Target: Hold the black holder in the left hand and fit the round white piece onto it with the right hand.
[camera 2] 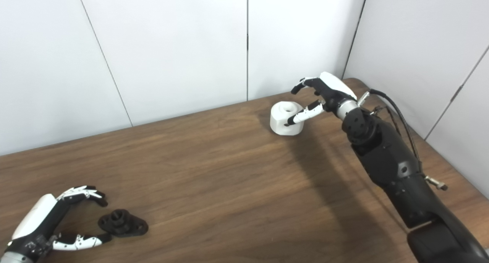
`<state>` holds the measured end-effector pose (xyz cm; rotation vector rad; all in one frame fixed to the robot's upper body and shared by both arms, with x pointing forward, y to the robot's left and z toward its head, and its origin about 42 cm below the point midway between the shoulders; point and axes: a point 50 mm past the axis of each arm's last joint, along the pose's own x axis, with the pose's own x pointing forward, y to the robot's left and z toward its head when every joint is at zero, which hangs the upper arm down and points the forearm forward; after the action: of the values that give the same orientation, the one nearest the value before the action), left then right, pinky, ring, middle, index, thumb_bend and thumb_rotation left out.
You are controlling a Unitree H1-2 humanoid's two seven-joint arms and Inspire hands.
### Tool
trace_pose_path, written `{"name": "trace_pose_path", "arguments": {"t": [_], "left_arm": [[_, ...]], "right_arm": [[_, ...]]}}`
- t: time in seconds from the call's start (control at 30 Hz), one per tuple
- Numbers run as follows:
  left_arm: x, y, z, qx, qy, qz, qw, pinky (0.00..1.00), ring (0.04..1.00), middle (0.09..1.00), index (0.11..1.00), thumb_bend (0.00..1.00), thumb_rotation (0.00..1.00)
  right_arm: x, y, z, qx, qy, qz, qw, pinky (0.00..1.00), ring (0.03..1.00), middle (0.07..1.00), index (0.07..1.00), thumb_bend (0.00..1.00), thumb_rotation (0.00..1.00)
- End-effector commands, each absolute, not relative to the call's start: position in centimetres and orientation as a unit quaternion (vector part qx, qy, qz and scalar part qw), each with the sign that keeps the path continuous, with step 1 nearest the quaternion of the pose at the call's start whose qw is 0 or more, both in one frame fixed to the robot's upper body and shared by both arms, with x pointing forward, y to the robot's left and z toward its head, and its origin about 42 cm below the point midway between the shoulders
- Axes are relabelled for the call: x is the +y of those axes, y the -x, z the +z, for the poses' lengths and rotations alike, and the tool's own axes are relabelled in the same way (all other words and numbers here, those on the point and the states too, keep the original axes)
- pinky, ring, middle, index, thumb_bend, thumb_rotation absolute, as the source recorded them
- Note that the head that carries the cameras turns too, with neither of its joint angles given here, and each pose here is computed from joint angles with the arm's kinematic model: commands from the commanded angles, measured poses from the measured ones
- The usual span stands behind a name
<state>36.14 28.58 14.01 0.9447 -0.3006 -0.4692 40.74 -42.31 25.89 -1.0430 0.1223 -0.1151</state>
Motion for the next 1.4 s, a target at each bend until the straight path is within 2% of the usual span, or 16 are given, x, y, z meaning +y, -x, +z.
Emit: {"name": "trace_pose_path", "arguments": {"t": [0.0, 0.87, 1.1, 1.13, 1.17, 1.23, 1.37], "left_arm": [[27.7, -36.33, 14.36, -0.155, -0.455, -0.242, 0.843, 0.92, 0.864, 0.744, 0.608, 1.0, 0.0], [26.85, -35.57, 14.08, -0.162, -0.448, -0.259, 0.84, 0.9, 0.851, 0.737, 0.603, 1.0, 0.0], [26.97, -35.71, 14.01, -0.164, -0.445, -0.258, 0.842, 0.89, 0.844, 0.722, 0.559, 1.0, 0.0], [27.04, -35.72, 13.94, -0.164, -0.442, -0.26, 0.843, 0.91, 0.848, 0.721, 0.517, 0.72, 0.03], [27.09, -35.72, 13.88, -0.162, -0.439, -0.261, 0.844, 0.93, 0.852, 0.718, 0.502, 0.62, 0.03], [27.19, -35.69, 13.81, -0.16, -0.435, -0.262, 0.846, 0.95, 0.856, 0.713, 0.489, 0.54, 0.04], [27.33, -35.65, 13.67, -0.16, -0.431, -0.268, 0.846, 0.97, 0.864, 0.702, 0.485, 0.52, 0.04]], "right_arm": [[-42.91, -40.85, 29.13, 0.022, 0.516, -0.073, 0.853, 0.82, 0.909, 0.904, 0.706, 0.88, 0.25], [-42.82, -41.02, 29.39, 0.021, 0.521, -0.073, 0.85, 0.82, 0.911, 0.904, 0.708, 0.89, 0.27], [-42.81, -41.08, 29.46, 0.021, 0.522, -0.072, 0.85, 0.82, 0.912, 0.905, 0.711, 0.88, 0.26], [-42.8, -41.08, 29.48, 0.022, 0.522, -0.072, 0.849, 0.82, 0.913, 0.906, 0.712, 0.88, 0.26], [-42.8, -41.07, 29.49, 0.022, 0.522, -0.072, 0.849, 0.82, 0.914, 0.906, 0.713, 0.88, 0.26], [-42.8, -41.1, 29.48, 0.022, 0.523, -0.073, 0.849, 0.82, 0.913, 0.905, 0.712, 0.88, 0.26], [-42.64, -41.07, 29.61, 0.022, 0.524, -0.075, 0.848, 0.82, 0.911, 0.903, 0.711, 0.88, 0.26]]}}
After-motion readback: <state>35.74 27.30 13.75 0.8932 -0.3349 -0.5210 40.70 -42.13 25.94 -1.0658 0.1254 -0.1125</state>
